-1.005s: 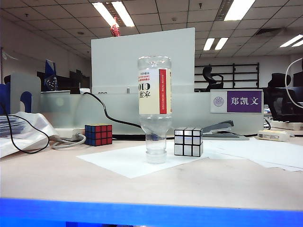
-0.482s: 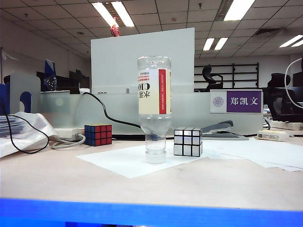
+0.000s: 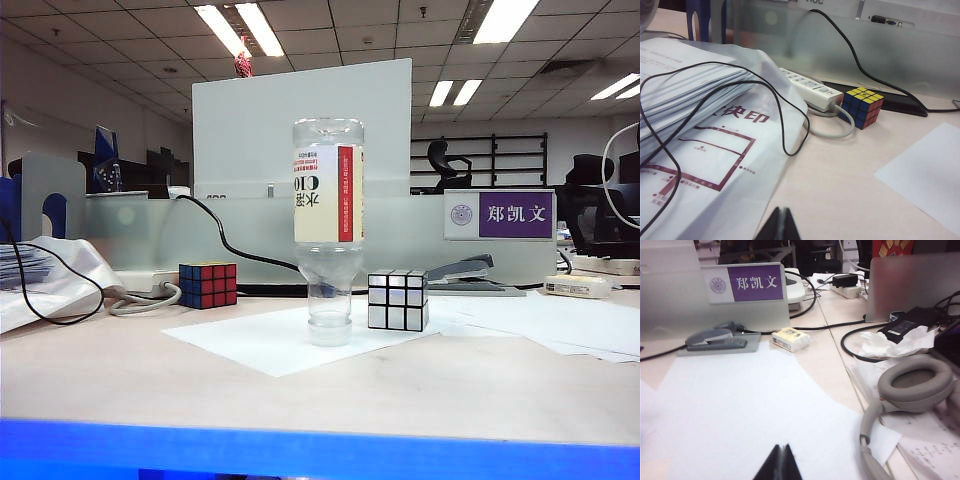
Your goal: Flip the plastic bottle upside down.
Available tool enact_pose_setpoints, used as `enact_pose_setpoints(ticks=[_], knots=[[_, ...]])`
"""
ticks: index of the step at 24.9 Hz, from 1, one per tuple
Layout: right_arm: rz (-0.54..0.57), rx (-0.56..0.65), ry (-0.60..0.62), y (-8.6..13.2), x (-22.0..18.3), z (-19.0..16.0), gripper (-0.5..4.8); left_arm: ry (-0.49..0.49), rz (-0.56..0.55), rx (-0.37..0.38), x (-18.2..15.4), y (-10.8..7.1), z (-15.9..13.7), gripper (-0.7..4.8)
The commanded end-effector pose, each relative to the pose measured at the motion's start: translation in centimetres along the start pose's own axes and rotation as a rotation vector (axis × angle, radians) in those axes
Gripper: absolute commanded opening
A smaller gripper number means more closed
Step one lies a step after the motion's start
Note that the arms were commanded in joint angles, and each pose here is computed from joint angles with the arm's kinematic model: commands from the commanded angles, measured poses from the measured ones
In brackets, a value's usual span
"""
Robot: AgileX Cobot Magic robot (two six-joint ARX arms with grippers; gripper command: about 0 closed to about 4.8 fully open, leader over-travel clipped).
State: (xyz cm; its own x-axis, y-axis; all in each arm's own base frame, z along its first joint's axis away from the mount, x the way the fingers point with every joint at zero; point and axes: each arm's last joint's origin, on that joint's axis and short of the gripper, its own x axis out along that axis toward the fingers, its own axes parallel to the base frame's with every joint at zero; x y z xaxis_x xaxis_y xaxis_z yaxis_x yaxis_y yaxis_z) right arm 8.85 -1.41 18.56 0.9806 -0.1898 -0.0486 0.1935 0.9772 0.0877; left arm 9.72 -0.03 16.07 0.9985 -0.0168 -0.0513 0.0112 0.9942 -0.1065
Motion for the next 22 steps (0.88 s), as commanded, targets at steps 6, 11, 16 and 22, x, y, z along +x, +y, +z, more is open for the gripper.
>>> enact_pose_setpoints(ticks=[6, 11, 16, 22], knots=[[0.09, 0.043, -0.097, 0.3, 0.6, -0.8, -0.08, -0.01, -0.006, 0.001, 0.0, 0.0, 0.1, 0.04], [0.119, 0.039, -0.091, 0.7, 0.6, -1.0, -0.08, -0.01, -0.007, 0.001, 0.0, 0.0, 0.1, 0.04], [0.143, 0.039, -0.074, 0.9, 0.8, -1.7, -0.08, -0.01, -0.007, 0.001, 0.0, 0.0, 0.1, 0.04], [0.154, 0.039, -0.064, 1.0, 0.8, -1.9, -0.08, -0.01, -0.006, 0.001, 0.0, 0.0, 0.1, 0.04]])
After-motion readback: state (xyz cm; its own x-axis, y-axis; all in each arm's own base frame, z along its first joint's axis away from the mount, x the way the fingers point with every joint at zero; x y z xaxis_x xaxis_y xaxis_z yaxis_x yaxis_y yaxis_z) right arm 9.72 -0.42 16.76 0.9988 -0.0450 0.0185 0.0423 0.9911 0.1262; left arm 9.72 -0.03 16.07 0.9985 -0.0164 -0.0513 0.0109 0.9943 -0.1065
